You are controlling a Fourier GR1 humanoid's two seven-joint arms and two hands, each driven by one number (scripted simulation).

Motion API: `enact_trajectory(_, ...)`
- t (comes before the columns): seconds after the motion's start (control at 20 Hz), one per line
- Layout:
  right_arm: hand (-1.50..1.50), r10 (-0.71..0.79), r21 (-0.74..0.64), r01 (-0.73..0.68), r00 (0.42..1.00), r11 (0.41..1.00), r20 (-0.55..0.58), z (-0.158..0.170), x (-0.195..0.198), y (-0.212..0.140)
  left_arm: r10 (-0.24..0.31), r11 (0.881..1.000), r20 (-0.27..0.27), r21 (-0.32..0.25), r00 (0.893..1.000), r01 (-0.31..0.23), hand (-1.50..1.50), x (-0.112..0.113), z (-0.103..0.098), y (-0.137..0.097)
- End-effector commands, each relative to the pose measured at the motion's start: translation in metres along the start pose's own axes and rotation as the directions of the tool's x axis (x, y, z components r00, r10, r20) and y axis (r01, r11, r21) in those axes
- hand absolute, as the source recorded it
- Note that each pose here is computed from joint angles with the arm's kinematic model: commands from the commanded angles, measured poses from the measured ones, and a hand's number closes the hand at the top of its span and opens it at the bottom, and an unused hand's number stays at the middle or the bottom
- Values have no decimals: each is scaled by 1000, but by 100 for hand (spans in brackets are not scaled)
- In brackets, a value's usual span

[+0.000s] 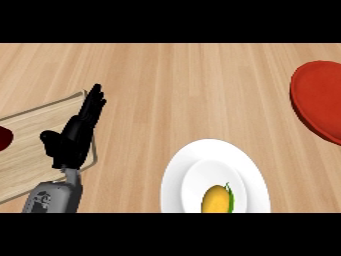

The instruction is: Pick the bell pepper from the plate and place it in the bowl

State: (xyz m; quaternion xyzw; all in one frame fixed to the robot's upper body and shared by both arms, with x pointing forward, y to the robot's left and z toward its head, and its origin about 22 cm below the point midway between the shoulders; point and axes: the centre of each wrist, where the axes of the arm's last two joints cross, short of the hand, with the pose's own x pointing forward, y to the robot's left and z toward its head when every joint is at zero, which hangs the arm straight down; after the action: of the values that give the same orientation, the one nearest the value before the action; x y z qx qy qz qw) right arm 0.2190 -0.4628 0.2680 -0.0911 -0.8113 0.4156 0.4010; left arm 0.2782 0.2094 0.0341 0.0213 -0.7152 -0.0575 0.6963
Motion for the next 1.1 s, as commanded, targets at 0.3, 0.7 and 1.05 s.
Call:
enact_trajectory(0.3,150,144,-1,-144,989,990,-24,-33,-68,41,-2,1000,27,-20,1000,3,0,0,-16,5)
enact_trajectory(0.7,150,218,7,-219,969,976,-115,-60,-130,51,16,999,7,-52,1000,-16,0,-10,6,-15)
enact_trajectory(1.05,150,104,160,-67,966,985,-236,-53,-165,64,14,999,30,-31,999,-13,0,3,-12,-15)
